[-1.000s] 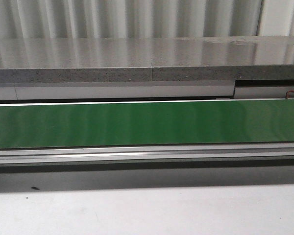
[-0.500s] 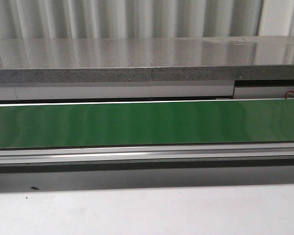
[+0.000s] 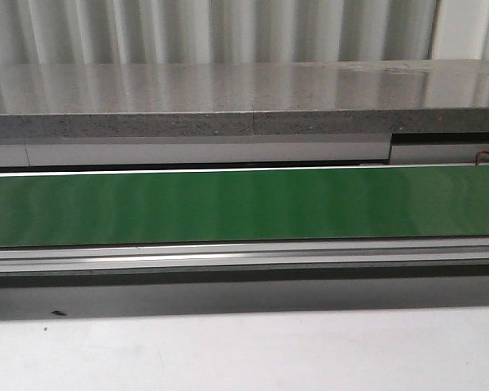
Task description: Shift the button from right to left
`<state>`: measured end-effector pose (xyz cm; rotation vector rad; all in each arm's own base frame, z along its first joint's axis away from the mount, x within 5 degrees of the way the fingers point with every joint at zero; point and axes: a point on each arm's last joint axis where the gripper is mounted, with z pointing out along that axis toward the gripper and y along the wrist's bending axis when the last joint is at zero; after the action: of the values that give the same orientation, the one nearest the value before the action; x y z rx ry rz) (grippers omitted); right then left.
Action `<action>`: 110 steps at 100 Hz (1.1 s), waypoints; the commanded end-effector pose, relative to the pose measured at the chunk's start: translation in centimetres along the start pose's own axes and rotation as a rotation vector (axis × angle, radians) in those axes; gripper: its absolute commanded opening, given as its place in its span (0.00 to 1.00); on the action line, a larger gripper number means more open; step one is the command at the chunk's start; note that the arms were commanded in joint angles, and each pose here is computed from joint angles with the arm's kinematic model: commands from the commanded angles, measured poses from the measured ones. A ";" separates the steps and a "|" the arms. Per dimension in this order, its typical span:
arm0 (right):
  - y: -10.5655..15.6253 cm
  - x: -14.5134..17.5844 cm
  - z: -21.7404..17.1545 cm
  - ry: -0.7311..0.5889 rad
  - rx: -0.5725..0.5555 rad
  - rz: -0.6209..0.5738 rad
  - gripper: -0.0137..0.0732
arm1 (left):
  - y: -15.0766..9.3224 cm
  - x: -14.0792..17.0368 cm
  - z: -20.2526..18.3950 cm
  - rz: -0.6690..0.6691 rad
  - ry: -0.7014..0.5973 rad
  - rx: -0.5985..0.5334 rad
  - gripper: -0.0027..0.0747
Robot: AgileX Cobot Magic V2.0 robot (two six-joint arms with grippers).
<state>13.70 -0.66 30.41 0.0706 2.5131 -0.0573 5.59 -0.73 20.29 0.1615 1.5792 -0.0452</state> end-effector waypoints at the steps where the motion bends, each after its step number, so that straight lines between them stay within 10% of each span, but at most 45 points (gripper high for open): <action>1: 0.0 -1.4 0.2 -0.010 -0.001 -0.007 0.40 | -0.1 0.5 0.0 0.000 -0.056 0.002 0.01; 21: 0.3 -2.6 1.3 0.037 -0.012 0.001 0.90 | -0.1 0.5 0.0 0.000 -0.056 0.002 0.01; 110: -11.4 -10.5 9.5 0.164 0.206 0.343 0.91 | -0.1 0.5 0.0 0.000 -0.056 0.002 0.01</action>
<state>25.71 -12.08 28.07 0.6370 2.6717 -0.1558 5.59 -0.73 20.29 0.1615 1.5792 -0.0452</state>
